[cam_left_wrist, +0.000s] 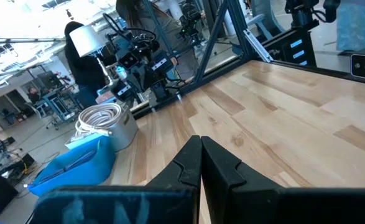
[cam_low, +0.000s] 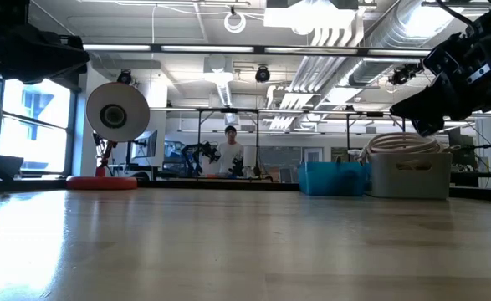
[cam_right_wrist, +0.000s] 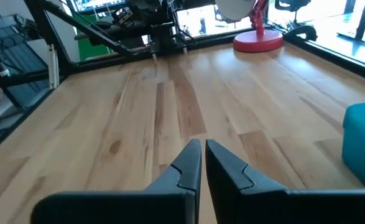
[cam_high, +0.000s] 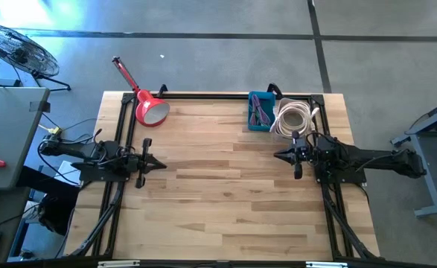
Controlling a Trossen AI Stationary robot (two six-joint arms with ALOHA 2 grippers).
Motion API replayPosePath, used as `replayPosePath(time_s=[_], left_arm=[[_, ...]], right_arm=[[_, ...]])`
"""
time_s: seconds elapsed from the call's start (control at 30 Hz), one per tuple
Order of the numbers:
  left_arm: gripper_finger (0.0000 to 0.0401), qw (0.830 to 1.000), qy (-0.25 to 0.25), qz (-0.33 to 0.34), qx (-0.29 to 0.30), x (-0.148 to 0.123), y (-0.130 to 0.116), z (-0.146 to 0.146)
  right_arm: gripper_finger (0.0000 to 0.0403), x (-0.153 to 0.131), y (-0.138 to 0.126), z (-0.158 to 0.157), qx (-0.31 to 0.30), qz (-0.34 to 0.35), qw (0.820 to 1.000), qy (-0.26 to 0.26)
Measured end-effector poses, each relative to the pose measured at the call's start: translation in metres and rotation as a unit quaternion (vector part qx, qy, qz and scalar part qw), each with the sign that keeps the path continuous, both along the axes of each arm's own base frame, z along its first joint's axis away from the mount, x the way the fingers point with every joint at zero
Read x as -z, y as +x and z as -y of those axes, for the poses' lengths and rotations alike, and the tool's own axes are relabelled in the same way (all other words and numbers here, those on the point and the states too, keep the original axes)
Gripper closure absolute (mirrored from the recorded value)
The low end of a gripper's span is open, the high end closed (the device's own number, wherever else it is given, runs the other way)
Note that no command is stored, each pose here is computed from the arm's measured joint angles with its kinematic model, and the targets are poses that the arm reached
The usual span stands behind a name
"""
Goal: Pick & Place USB Port
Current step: Return to Home Position
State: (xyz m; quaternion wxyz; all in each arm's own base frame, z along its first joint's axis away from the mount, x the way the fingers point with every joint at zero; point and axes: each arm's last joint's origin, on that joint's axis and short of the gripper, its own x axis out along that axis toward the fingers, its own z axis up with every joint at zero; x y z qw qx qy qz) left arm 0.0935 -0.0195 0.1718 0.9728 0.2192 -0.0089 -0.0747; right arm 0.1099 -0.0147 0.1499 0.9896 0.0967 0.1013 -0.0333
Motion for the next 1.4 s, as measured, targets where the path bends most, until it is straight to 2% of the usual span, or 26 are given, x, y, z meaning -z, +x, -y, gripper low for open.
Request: replayPosePath(time_s=[0.37, 0.83, 1.4], left_arm=[[0.04, 1.0, 0.0, 0.0, 0.0, 0.0, 0.0, 0.0], [0.04, 1.0, 0.0, 0.001, 0.0, 0.0, 0.0, 0.0], [0.04, 1.0, 0.0, 0.001, 0.001, 0.0, 0.0, 0.0]], right_arm=[[0.0387, -0.001, -0.001, 0.0, -0.001, 0.008, 1.0, -0.007], [0.0389, -0.021, -0.014, -0.002, 0.0, 0.122, 0.992, -0.025], [0.0389, -0.02, -0.013, -0.002, 0.0, 0.118, 0.993, -0.024]])
